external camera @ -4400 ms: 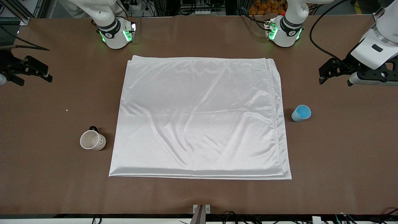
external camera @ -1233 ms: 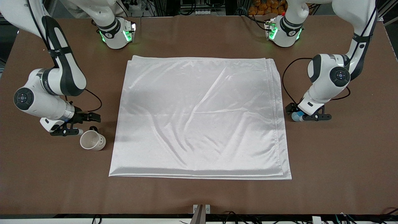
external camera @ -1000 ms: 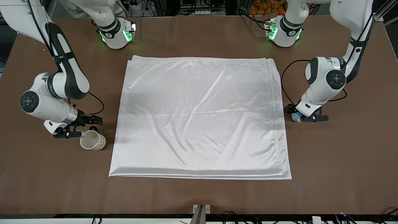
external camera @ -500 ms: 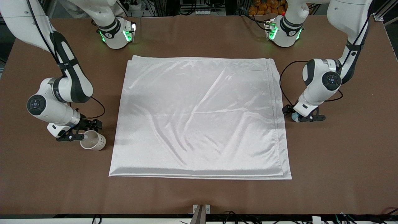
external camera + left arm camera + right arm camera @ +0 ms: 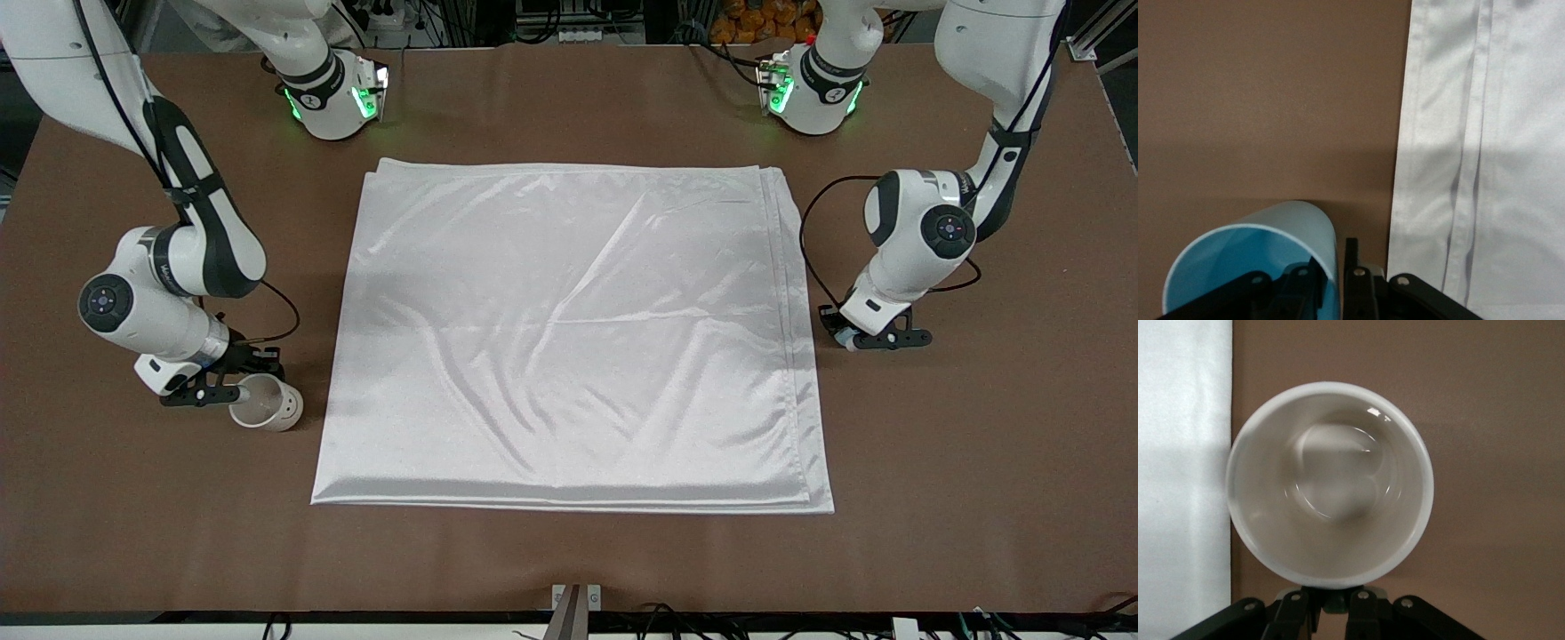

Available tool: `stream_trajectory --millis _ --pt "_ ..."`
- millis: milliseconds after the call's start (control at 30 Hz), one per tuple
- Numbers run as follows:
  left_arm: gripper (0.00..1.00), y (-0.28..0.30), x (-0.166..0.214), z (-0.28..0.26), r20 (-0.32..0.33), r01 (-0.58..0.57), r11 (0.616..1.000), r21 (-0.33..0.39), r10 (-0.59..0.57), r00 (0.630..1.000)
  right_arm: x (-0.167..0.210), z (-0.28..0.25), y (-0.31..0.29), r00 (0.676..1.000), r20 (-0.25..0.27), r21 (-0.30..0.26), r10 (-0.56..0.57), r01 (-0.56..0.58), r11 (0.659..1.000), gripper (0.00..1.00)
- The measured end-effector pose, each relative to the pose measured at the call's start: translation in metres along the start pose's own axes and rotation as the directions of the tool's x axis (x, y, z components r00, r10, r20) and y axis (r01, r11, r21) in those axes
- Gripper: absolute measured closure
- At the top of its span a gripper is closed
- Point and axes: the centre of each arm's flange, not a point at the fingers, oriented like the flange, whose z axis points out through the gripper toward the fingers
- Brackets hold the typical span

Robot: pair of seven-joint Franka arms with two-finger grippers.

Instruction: Place blue cup into white mug on cloth

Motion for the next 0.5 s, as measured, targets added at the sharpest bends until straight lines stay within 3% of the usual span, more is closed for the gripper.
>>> stream_trajectory --millis 100,267,500 --pt "0.96 -0.002 0.002 -0.003 -0.008 0.002 1.000 0.001 -0.002 1.000 0.005 -0.009 -0.001 1.000 -0.016 -0.002 -0.003 0.003 1.000 0.81" --pt "0.96 -0.003 0.005 -0.006 -0.015 0.004 1.000 0.001 -0.004 1.000 0.013 -0.034 -0.006 0.999 -0.030 -0.005 -0.014 0.013 1.000 0.81" --pt "0.96 -0.004 0.009 -0.009 -0.026 0.006 1.000 -0.001 -0.006 1.000 0.021 -0.083 -0.028 0.999 0.001 -0.001 -0.047 0.047 0.999 0.81"
